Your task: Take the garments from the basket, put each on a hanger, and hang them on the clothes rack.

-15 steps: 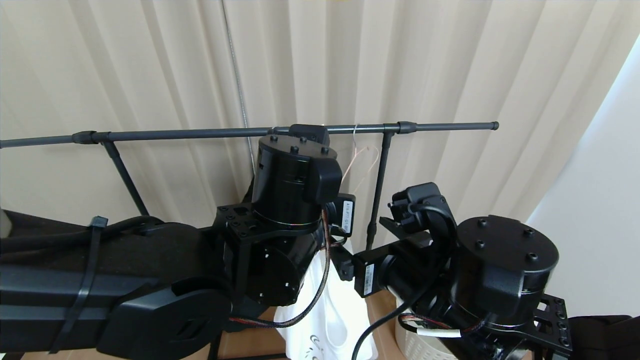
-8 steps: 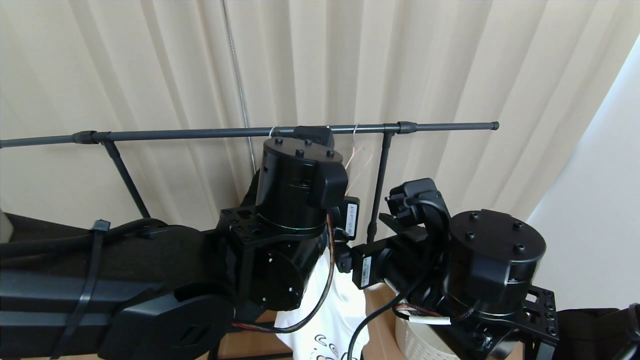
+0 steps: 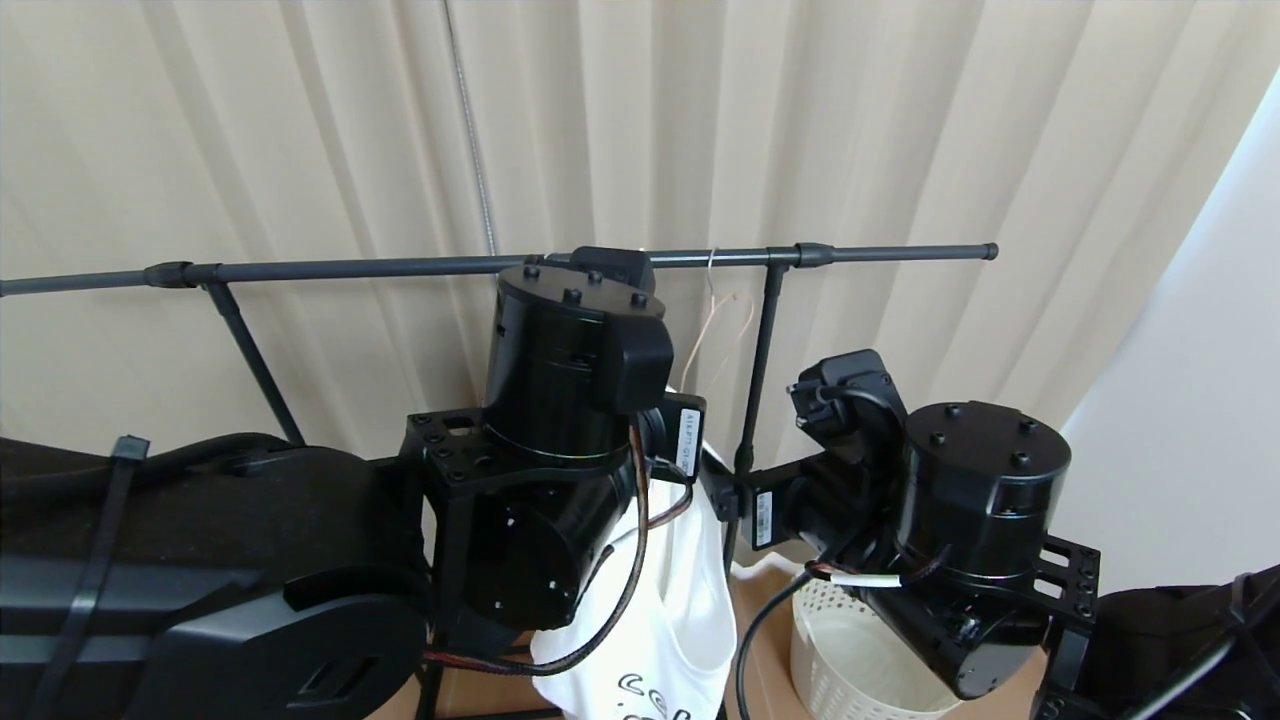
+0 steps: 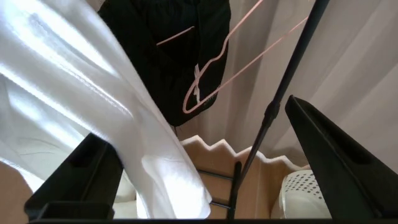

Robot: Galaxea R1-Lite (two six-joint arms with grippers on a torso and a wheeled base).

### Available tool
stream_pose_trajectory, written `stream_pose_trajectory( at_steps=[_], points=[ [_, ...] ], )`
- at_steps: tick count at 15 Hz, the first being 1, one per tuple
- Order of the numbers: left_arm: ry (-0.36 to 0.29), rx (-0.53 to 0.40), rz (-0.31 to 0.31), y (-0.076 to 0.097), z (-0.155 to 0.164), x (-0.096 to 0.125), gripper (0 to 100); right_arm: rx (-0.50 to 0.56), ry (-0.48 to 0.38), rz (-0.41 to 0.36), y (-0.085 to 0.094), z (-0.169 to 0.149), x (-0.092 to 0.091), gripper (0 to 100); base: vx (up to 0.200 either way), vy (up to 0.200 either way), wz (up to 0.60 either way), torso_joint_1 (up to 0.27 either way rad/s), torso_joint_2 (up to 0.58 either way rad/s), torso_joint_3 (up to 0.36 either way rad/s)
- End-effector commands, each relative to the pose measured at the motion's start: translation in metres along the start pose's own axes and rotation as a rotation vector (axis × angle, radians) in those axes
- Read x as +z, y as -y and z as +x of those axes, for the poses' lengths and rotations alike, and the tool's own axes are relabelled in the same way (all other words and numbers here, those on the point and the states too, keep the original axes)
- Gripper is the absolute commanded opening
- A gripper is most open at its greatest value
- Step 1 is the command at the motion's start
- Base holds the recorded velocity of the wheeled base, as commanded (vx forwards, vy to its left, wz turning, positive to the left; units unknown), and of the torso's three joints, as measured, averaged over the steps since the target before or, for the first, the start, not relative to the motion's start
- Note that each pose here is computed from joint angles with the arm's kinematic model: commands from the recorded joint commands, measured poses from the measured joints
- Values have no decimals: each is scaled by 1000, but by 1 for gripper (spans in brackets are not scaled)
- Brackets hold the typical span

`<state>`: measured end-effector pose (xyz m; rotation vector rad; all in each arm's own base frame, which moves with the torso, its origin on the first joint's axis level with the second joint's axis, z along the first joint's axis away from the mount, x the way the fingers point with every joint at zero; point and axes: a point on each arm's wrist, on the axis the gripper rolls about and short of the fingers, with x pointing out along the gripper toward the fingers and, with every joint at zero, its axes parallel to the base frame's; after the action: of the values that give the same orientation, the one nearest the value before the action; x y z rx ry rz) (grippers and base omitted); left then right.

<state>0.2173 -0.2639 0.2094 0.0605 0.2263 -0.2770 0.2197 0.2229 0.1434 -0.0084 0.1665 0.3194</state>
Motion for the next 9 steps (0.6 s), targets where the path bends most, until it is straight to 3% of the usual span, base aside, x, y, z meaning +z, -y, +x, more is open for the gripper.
stream_pose_trajectory(
  at_steps=[1, 7, 8, 9],
  points=[
    [9, -1, -7, -3, -5, 3, 0, -12, -7, -7, 4, 2, -2, 100, 0, 0, 0, 0, 0, 0],
    [8, -5, -5, -4, -6, 3, 0, -14, -44, -28, 1, 9, -14, 100, 0, 0, 0, 0, 0, 0],
    [7, -5, -4, -4, -6, 3, 0, -16, -40, -24, 1, 9, -13, 0, 0, 0, 0, 0, 0, 0],
    [3, -5, -2, -4, -6, 1, 0, -16, -33, -20, 2, 9, -11, 0, 0, 0, 0, 0, 0, 0]
  ],
)
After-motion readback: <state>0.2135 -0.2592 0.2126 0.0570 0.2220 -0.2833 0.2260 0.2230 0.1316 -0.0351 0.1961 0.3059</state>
